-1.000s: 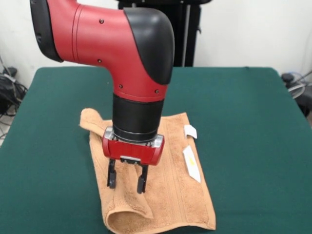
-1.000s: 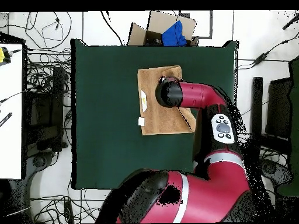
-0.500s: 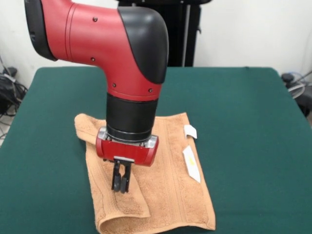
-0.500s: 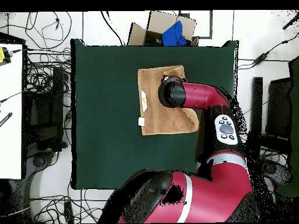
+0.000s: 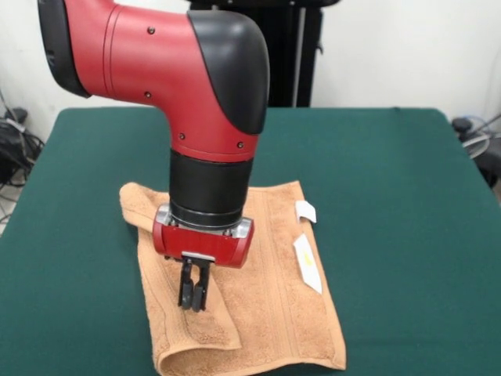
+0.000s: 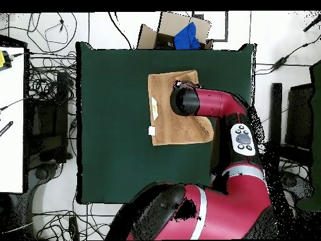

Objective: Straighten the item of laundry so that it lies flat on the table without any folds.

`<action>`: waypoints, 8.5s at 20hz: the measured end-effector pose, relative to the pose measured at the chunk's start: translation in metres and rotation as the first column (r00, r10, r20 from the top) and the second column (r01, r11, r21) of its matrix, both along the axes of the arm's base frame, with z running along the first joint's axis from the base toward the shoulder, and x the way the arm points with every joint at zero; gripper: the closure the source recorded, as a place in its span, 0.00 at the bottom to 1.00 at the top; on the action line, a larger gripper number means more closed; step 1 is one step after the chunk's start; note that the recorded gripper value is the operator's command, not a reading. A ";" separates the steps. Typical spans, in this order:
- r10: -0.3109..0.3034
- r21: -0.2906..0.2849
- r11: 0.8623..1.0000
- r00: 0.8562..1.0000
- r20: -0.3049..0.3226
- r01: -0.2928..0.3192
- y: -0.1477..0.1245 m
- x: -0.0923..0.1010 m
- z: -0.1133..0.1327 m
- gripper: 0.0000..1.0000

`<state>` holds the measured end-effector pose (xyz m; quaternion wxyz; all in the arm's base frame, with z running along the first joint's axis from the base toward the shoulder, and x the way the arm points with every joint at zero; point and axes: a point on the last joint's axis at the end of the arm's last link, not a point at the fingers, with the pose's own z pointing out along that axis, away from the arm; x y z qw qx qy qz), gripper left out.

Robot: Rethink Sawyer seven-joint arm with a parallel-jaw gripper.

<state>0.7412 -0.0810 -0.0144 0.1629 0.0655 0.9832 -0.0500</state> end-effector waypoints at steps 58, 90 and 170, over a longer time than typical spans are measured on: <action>-0.031 0.069 0.997 0.998 0.062 0.026 0.051 0.022 0.008 0.00; -0.032 0.025 0.999 0.999 0.019 0.032 0.036 -0.001 -0.023 0.00; -0.099 -0.031 0.994 0.992 0.075 0.102 -0.033 -0.015 -0.017 1.00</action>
